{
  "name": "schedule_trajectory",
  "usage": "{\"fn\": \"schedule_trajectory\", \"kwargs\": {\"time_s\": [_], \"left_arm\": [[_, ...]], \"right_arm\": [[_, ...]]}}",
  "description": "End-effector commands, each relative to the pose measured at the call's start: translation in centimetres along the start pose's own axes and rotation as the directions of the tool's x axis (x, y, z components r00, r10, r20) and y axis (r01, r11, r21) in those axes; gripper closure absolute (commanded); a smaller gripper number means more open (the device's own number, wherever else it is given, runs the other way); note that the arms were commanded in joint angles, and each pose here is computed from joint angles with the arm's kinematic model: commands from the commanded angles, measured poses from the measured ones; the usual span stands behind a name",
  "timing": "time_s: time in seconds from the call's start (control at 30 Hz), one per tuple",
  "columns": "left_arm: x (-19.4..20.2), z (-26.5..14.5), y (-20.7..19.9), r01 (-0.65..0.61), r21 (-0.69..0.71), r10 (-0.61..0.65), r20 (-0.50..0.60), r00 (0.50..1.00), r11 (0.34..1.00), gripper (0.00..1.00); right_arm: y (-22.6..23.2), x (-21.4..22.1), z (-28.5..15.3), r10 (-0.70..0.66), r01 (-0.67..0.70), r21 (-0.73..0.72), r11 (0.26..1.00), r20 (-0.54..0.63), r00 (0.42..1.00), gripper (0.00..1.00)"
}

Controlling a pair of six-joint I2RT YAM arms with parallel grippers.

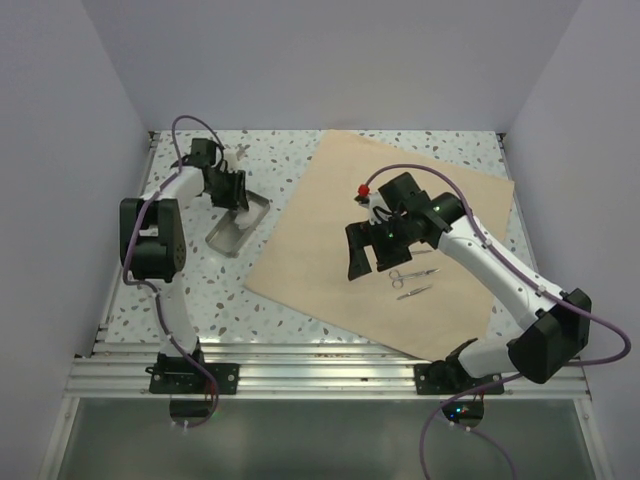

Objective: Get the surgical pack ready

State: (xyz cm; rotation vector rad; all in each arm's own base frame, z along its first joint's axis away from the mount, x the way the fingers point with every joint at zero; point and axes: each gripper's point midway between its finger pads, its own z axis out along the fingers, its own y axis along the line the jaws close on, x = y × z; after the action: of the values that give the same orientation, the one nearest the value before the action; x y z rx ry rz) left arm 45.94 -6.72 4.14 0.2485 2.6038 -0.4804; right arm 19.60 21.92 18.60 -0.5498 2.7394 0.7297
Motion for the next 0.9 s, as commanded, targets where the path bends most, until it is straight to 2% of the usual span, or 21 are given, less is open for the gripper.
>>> {"fn": "schedule_trajectory", "kwargs": {"time_s": [0.0, 0.07, 0.13, 0.23, 0.3, 0.4, 0.43, 0.5, 0.57, 0.63, 0.73, 0.87], "left_arm": [[-4.0, -4.0, 0.2, 0.026, -0.085, -0.015, 0.135, 0.991, 0.996, 0.55], [-4.3, -4.9, 0.3, 0.072, -0.120, -0.052, 0.156, 0.986, 0.990, 0.54], [-4.8, -7.0, 0.9, 0.123, -0.196, -0.084, 0.194, 0.977, 0.973, 0.46], [-5.7, -10.2, 0.0, 0.173, -0.265, -0.092, 0.290, 0.952, 0.949, 0.45], [-5.7, -11.3, -2.3, 0.181, -0.264, -0.092, 0.318, 0.944, 0.947, 0.45], [-4.5, -10.8, -7.0, 0.142, -0.210, -0.079, 0.283, 0.956, 0.967, 0.47], [-3.9, -10.2, -9.7, 0.095, -0.175, -0.047, 0.260, 0.965, 0.980, 0.47], [-2.6, -9.5, -12.4, 0.054, -0.123, -0.024, 0.238, 0.971, 0.991, 0.47], [-0.8, -8.5, -15.7, 0.000, -0.054, 0.010, 0.192, 0.981, 0.999, 0.47], [0.1, -8.2, -18.0, -0.039, 0.006, 0.037, 0.176, 0.984, 0.999, 0.47], [1.2, -7.8, -20.5, -0.108, 0.099, 0.090, 0.171, 0.981, 0.989, 0.47], [2.2, -8.0, -22.9, -0.169, 0.199, 0.134, 0.179, 0.975, 0.965, 0.48]], "right_arm": [[0.2, -1.1, 0.0, -0.004, 0.004, -0.010, 1.000, 0.028, 1.000, 0.11], [-0.9, -1.3, 0.2, 0.024, -0.026, 0.053, 0.998, 0.031, 0.999, 0.11], [-2.7, -1.4, 0.4, 0.066, -0.069, 0.131, 0.989, 0.027, 0.997, 0.11], [-6.0, -1.3, 0.9, 0.218, -0.219, 0.206, 0.954, 0.025, 0.976, 0.11], [-9.2, -0.7, 1.0, 0.394, -0.394, 0.253, 0.884, 0.052, 0.918, 0.14], [-12.4, 0.3, 1.1, 0.562, -0.567, 0.262, 0.781, 0.101, 0.821, 0.16], [-12.8, 0.3, 1.0, 0.614, -0.627, 0.250, 0.738, 0.135, 0.777, 0.16], [-14.5, 1.2, 1.3, 0.680, -0.702, 0.266, 0.660, 0.185, 0.710, 0.18], [-15.7, 1.7, 1.0, 0.743, -0.783, 0.277, 0.556, 0.256, 0.618, 0.22], [-16.3, 2.7, 1.3, 0.788, -0.831, 0.271, 0.485, 0.277, 0.550, 0.24], [-17.6, 3.1, 0.6, 0.784, -0.854, 0.277, 0.440, 0.345, 0.515, 0.25], [-18.7, 4.5, 0.7, 0.803, -0.864, 0.326, 0.383, 0.345, 0.486, 0.27]]}}
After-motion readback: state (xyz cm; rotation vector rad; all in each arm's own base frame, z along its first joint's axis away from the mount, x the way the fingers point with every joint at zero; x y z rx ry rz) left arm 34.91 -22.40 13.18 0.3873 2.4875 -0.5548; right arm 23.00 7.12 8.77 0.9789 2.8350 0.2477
